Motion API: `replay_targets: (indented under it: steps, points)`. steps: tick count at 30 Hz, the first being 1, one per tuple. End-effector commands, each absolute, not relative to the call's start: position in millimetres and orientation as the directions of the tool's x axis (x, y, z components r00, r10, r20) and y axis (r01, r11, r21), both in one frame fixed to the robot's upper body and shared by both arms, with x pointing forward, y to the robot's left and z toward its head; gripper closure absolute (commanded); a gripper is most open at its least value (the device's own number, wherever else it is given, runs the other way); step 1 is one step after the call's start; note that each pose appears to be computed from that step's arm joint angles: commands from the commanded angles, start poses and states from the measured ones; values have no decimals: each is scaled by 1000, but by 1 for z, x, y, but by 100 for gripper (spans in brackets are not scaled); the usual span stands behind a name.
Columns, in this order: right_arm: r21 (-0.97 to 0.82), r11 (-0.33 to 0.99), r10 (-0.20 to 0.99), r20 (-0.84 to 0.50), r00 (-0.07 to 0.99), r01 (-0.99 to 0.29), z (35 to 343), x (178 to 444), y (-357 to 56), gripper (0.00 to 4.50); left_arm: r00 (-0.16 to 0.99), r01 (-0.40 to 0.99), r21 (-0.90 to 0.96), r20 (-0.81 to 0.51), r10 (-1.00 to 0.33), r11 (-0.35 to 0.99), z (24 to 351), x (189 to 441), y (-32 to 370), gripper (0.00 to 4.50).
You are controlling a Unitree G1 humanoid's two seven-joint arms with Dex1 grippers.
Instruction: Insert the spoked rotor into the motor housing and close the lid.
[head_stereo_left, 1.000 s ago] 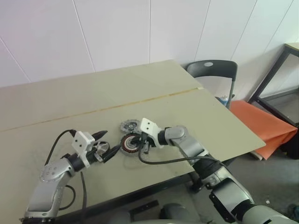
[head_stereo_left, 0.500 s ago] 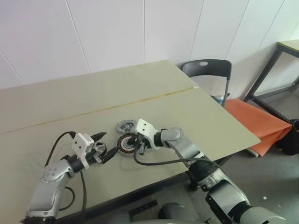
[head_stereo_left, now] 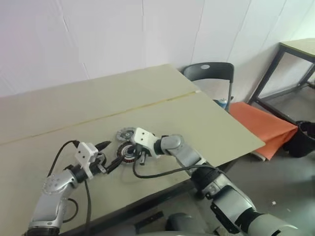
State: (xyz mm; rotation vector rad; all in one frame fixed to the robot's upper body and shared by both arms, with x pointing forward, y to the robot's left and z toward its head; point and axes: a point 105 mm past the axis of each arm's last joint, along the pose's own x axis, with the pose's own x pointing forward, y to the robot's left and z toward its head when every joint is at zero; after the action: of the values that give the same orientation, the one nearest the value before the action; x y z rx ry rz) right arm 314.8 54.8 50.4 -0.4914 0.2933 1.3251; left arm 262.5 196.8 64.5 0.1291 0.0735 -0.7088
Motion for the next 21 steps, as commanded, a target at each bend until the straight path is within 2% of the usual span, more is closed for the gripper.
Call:
replay_targets:
  steps: [1, 12, 21]
  points:
    - [-169, 127, 817, -540, 200, -977, 35, 311, 62, 446, 752, 659, 134, -84, -654, 740, 72, 265, 195, 0]
    - [-221, -11, 797, -591, 124, -975, 33, 302, 72, 446, 758, 652, 132, -83, -647, 747, 69, 263, 198, 0]
    - [-369, -98, 778, -607, 160, -924, 34, 306, 71, 446, 754, 656, 131, -81, -652, 743, 70, 264, 196, 0]
